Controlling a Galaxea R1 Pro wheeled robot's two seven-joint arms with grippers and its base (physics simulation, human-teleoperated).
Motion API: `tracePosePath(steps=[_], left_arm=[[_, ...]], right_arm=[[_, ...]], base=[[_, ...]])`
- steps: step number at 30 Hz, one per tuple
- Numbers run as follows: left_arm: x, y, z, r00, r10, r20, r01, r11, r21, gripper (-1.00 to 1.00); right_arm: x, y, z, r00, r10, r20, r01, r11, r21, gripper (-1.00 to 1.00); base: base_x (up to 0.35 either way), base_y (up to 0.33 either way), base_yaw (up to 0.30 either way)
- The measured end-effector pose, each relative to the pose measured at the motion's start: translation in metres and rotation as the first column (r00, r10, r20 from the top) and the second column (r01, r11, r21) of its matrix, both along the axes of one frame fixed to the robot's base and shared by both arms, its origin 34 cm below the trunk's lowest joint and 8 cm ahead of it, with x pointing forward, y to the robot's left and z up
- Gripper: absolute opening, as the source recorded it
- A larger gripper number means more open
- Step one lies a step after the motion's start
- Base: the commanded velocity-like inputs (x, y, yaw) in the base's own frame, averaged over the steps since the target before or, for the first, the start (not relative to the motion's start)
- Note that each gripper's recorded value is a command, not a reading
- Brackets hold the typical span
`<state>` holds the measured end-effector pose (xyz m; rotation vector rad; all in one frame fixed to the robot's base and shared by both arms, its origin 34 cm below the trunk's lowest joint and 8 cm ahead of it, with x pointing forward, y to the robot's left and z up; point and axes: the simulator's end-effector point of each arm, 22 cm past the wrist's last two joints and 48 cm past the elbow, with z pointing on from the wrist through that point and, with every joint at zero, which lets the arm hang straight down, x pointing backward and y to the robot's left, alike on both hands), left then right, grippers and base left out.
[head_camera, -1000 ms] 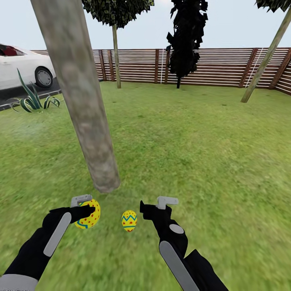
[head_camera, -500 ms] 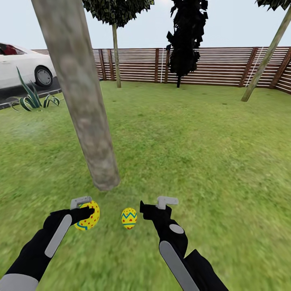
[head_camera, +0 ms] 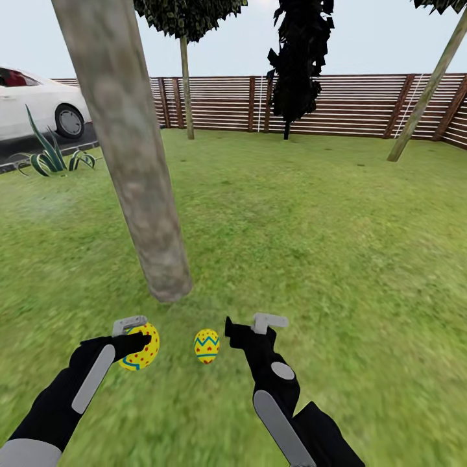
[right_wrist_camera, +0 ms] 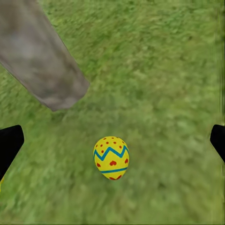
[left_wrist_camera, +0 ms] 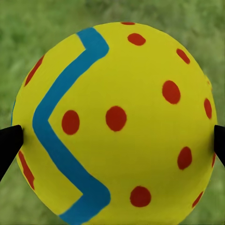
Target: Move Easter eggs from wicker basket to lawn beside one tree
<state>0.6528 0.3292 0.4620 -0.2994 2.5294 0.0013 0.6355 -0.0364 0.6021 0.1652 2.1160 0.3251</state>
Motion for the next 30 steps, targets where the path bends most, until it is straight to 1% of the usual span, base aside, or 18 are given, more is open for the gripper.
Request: tracePosePath(steps=[1, 2, 3, 4, 6, 7, 9, 10, 12, 14, 17, 18, 20, 27, 30], left_arm=[[-0.001, 0.000, -0.002, 1.000, 0.000, 0.000, 0.000, 1.000, 0.000, -1.00], [-0.001, 0.000, -0.005, 1.000, 0.000, -0.001, 0.000, 1.000, 0.000, -1.00], [-0.002, 0.000, -0.007, 1.000, 0.000, 0.000, 0.000, 1.000, 0.000, -1.00], [-0.002, 0.000, -0.009, 1.000, 0.000, -0.001, 0.000, 1.000, 0.000, -1.00], [-0.003, 0.000, -0.013, 1.000, 0.000, 0.000, 0.000, 1.000, 0.000, -1.00], [-0.004, 0.000, -0.016, 1.000, 0.000, -0.001, 0.000, 1.000, 0.000, -1.00], [-0.005, 0.000, -0.020, 1.000, 0.000, -0.001, 0.000, 1.000, 0.001, -1.00], [-0.006, 0.001, -0.022, 1.000, 0.001, 0.000, -0.001, 1.000, 0.001, -1.00], [-0.007, 0.001, -0.027, 1.000, 0.001, 0.000, -0.001, 1.000, 0.001, -1.00], [-0.008, 0.001, -0.031, 1.000, 0.001, 0.000, -0.001, 1.000, 0.002, -1.00], [-0.009, 0.001, -0.037, 1.000, 0.002, 0.000, -0.002, 1.000, 0.003, -1.00], [-0.010, 0.001, -0.039, 1.000, 0.002, 0.001, -0.002, 1.000, 0.003, -1.00], [-0.011, 0.001, -0.044, 1.000, 0.002, 0.001, -0.002, 1.000, 0.004, -1.00], [-0.015, 0.003, -0.059, 1.000, 0.003, 0.001, -0.003, 1.000, 0.008, -1.00], [-0.015, 0.003, -0.059, 1.000, 0.003, 0.002, -0.003, 1.000, 0.006, -1.00]], right_arm=[[0.002, -0.005, -0.002, 1.000, -0.016, 0.001, 0.016, 1.000, -0.009, 1.00], [0.005, -0.015, -0.003, 0.999, -0.049, 0.001, 0.049, 0.998, -0.030, 1.00], [0.006, -0.021, -0.004, 0.998, -0.067, -0.003, 0.067, 0.997, -0.050, 1.00], [0.007, -0.024, -0.007, 0.997, -0.072, -0.013, 0.071, 0.995, -0.074, 1.00], [0.008, -0.029, -0.013, 0.997, -0.061, -0.045, 0.055, 0.990, -0.129, 1.00], [0.012, -0.041, -0.018, 0.995, -0.074, -0.072, 0.062, 0.986, -0.157, 1.00], [0.017, -0.064, -0.026, 0.987, -0.118, -0.108, 0.099, 0.981, -0.168, 1.00], [0.018, -0.072, -0.030, 0.983, -0.132, -0.124, 0.110, 0.979, -0.171, 1.00], [0.017, -0.078, -0.037, 0.979, -0.141, -0.146, 0.115, 0.978, -0.173, 1.00], [0.016, -0.078, -0.042, 0.977, -0.136, -0.163, 0.106, 0.978, -0.179, 1.00], [0.015, -0.072, -0.047, 0.976, -0.097, -0.193, 0.057, 0.978, -0.201, 1.00], [0.012, -0.063, -0.048, 0.975, -0.075, -0.211, 0.035, 0.982, -0.186, 1.00], [0.010, -0.053, -0.051, 0.973, -0.055, -0.226, 0.017, 0.986, -0.166, 1.00], [0.008, -0.041, -0.060, 0.973, -0.033, -0.227, 0.000, 0.990, -0.141, 1.00], [0.004, -0.034, -0.063, 0.968, -0.008, -0.250, -0.021, 0.993, -0.114, 1.00]], base=[[0.000, 0.000, 0.000], [0.000, 0.000, 0.000], [0.000, 0.000, 0.000], [0.000, 0.000, 0.000], [0.000, 0.000, 0.000], [0.000, 0.000, 0.000], [0.000, 0.000, 0.000], [0.000, 0.000, 0.000], [0.000, 0.000, 0.000], [0.000, 0.000, 0.000], [0.000, 0.000, 0.000], [0.000, 0.000, 0.000], [0.000, 0.000, 0.000], [0.000, 0.000, 0.000], [0.000, 0.000, 0.000]])
